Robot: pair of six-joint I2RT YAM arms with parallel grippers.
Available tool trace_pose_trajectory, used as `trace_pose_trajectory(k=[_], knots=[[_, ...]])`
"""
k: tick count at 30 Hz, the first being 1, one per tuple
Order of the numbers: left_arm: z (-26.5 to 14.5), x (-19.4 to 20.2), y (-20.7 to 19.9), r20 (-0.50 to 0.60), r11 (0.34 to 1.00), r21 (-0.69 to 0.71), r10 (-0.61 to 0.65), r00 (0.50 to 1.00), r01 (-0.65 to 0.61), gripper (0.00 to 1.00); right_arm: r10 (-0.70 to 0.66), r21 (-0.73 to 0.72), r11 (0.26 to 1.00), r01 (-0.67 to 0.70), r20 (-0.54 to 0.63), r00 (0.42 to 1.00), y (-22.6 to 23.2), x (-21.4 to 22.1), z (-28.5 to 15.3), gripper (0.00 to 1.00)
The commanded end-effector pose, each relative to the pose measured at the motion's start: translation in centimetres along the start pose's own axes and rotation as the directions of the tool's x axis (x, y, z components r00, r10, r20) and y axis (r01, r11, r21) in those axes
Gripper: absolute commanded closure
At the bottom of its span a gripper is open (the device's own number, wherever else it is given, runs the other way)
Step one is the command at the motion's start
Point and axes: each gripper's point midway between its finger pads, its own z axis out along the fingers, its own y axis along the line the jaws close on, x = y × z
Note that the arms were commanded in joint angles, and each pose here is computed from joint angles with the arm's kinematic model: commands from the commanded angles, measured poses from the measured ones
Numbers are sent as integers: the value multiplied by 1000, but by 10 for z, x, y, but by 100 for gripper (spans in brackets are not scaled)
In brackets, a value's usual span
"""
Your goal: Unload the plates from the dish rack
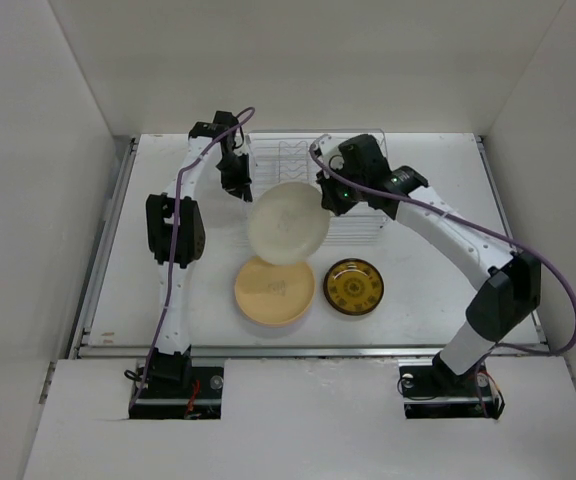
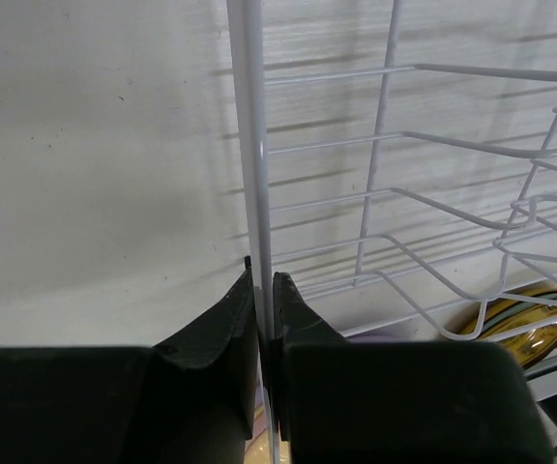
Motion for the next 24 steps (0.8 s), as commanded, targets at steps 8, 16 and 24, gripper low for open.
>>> trace_pose_trajectory(k=[8,16,24], knots=[[3,-14,29,23,995,-99,24,999,-22,88,21,-287,950,-123,-335,942,80,89,33,100],[-14,-9,36,22,987,-148,70,997,-66,66,-15,-254,960,-120,-474,880,93,132,59,95],[-40,-13,31,74,983,-158,106,992,-94,49,-27,-186,980,-74,-489,872,92,139,62,66]])
